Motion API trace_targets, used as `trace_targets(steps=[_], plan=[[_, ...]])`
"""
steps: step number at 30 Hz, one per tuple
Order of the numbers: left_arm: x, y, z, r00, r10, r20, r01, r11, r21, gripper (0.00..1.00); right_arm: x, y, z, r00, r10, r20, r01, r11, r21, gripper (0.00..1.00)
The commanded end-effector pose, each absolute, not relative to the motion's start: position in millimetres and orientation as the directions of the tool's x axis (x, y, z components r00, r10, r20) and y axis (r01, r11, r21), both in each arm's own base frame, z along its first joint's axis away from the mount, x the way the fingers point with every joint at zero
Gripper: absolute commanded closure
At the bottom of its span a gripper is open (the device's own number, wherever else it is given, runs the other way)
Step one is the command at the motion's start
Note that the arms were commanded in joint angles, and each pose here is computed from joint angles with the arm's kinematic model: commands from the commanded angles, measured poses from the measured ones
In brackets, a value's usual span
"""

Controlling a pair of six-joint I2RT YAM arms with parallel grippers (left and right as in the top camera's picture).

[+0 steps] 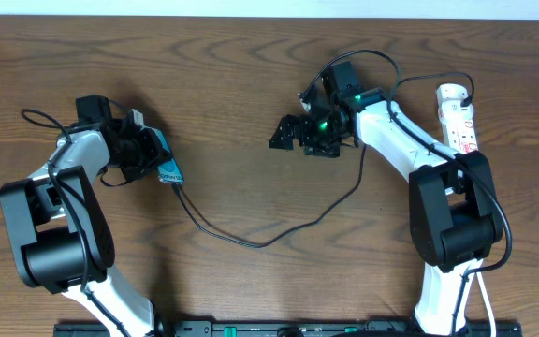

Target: Plug charger to phone and switch on socket

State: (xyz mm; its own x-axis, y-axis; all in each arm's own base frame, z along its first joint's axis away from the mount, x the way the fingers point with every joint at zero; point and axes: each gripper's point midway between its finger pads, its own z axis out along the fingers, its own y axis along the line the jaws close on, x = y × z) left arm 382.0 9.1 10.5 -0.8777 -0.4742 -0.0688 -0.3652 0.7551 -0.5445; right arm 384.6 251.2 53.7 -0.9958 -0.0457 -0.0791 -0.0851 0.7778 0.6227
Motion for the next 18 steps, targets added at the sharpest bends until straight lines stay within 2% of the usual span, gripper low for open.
trace_targets(steps=[1,18], plan=[[379.7,12.4,9.7,-0.882,-0.463,-0.084,-0.354,0.771,-0.53,0.93,391.3,252.2,65.9,-0.991,-0.053,-0.121,-0.118,0.77,0.627,0.01],[380.0,10.1,6.2,-0.891,-0.445,-0.089,-0.337,0.78,-0.527,0.93,391.7,251.4,65.2,-0.991,-0.053,-0.123,-0.118,0.775,0.621,0.01]])
